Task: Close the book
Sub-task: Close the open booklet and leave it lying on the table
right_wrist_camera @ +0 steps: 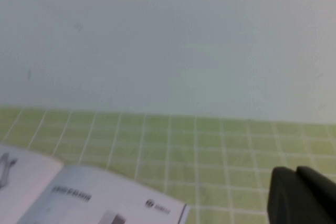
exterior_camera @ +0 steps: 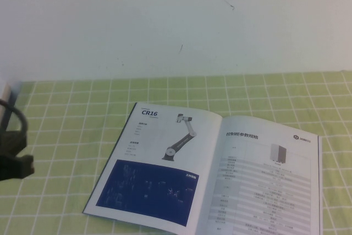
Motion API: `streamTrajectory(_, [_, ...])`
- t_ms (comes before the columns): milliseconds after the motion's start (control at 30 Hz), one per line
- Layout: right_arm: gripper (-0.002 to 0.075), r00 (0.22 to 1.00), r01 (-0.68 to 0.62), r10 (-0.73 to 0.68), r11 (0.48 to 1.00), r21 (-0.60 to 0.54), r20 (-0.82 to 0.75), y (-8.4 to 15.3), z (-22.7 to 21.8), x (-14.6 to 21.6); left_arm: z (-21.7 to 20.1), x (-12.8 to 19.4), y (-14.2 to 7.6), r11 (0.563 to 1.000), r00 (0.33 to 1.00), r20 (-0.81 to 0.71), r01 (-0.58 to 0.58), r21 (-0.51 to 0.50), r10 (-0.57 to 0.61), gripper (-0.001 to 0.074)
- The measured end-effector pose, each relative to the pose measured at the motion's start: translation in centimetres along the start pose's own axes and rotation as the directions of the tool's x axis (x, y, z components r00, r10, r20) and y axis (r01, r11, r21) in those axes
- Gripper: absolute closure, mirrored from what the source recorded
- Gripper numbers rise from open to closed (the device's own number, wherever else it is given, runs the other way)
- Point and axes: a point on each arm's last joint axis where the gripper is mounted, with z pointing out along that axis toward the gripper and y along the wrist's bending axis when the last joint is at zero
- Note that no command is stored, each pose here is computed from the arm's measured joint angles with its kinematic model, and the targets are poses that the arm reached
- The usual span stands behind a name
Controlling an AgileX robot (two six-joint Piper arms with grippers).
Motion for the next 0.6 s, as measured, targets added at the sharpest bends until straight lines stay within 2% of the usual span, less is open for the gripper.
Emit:
streamTrajectory(133, [0.0729, 0.98, 0.089, -0.121, 0.977, -0.192, -0.159, 1.3, 2.6, 0.7, 3.5, -0.9, 0.1, 0.996, 0.996, -0.091, 0.014, 0.086, -0.006, 0.0738])
streamTrajectory(267, [0.0729, 0.942, 0.08, -0.202, 0.91, -0.407, -0.267, 2.6, 5.6, 1.7, 6.7, -1.6, 0.3, 0.991, 0.986, -0.166, 0.023, 0.13, -0.001, 0.0738])
streamTrajectory(433, [0.0729, 0.906, 0.033, -0.23, 0.875, -0.482, -0.356, 3.5, 9.6, 3.6, 10.7, -1.4, -0.8, 0.981, 0.962, -0.268, 0.009, 0.195, 0.044, 0.0738])
streamTrajectory(600, [0.0729, 0.849, 0.021, -0.316, 0.821, -0.571, -0.423, 6.7, 12.7, 6.3, 14.0, -0.4, -2.5, 0.973, 0.934, -0.335, -0.045, 0.226, 0.121, 0.0738])
